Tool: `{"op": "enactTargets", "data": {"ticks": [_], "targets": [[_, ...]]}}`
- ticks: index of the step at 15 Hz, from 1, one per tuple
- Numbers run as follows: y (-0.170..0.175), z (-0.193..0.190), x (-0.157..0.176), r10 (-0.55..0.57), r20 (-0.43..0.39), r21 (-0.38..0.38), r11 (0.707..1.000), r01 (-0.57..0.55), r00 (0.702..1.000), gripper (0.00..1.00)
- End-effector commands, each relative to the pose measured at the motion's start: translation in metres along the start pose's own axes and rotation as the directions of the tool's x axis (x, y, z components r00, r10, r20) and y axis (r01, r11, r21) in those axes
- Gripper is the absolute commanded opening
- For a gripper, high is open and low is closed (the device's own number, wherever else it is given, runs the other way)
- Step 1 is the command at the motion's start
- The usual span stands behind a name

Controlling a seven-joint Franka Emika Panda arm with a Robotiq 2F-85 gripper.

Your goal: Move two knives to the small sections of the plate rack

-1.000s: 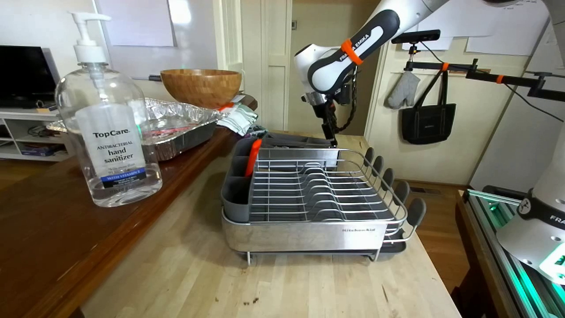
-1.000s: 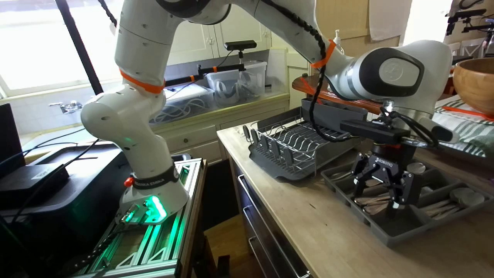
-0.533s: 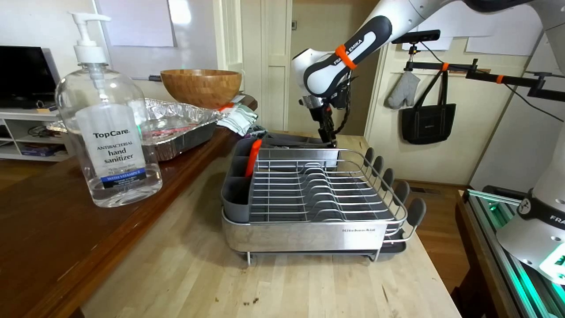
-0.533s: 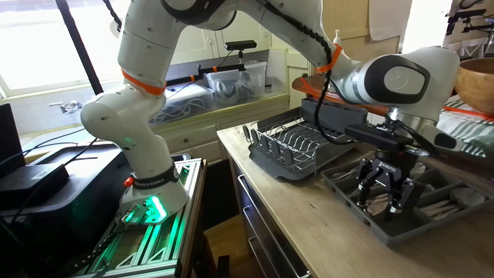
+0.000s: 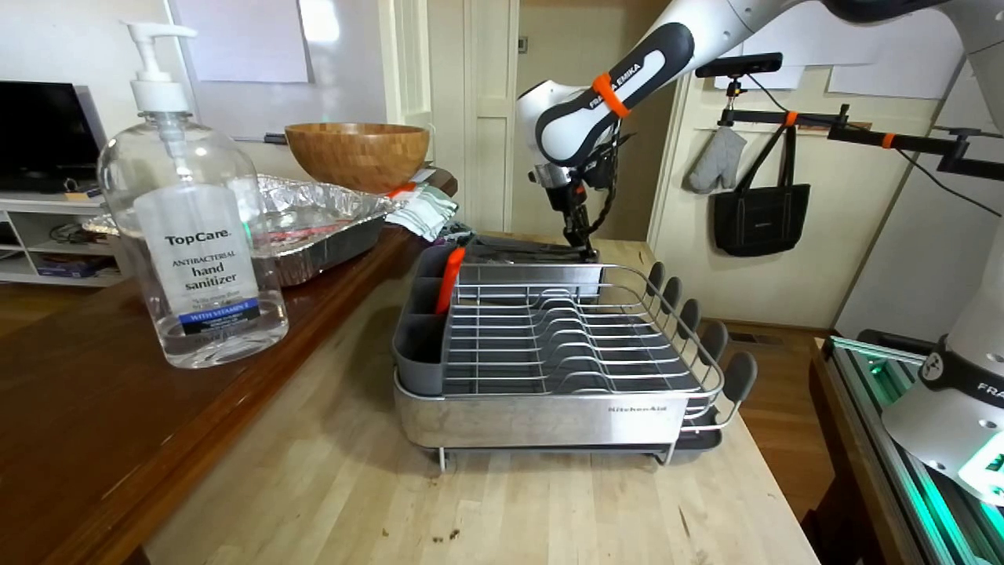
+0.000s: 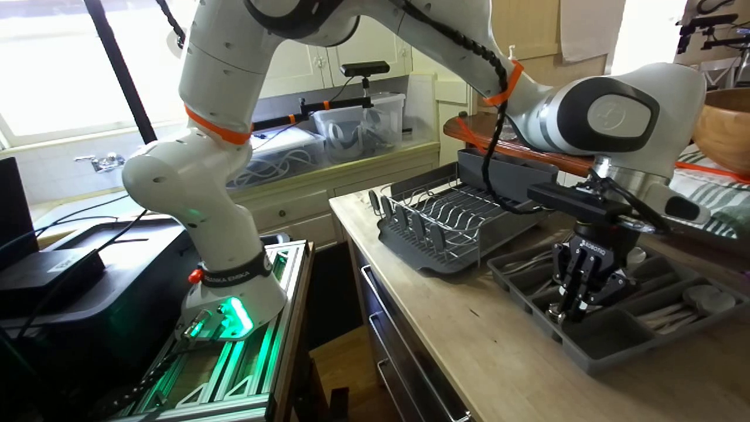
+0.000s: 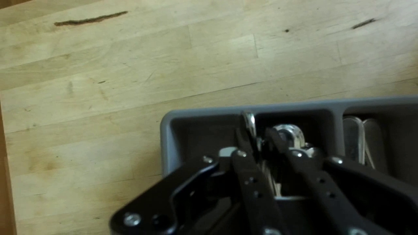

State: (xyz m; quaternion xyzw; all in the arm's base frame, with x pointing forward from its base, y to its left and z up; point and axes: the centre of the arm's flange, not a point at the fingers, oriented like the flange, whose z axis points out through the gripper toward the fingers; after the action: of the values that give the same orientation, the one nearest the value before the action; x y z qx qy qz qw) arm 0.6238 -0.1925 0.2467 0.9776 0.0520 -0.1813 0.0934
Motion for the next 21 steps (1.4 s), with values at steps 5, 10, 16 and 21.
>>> {"op": "enactTargets", "data": {"ticks": [5, 10, 16, 21], "targets": [[-0.019, -0.017, -0.011, -0.009, 0.025, -0.031, 0.999, 0.009, 1.0, 0.04], [-0.041, -0.058, -0.042, -0.002, -0.028, -0.14, 0.99, -0.002, 1.0, 0.04], [-0.043, -0.102, -0.069, -0.001, -0.086, -0.102, 0.995, -0.008, 0.996, 0.04], [-0.035, -0.141, -0.089, -0.061, -0.088, -0.056, 0.997, 0.056, 0.994, 0.04]]}}
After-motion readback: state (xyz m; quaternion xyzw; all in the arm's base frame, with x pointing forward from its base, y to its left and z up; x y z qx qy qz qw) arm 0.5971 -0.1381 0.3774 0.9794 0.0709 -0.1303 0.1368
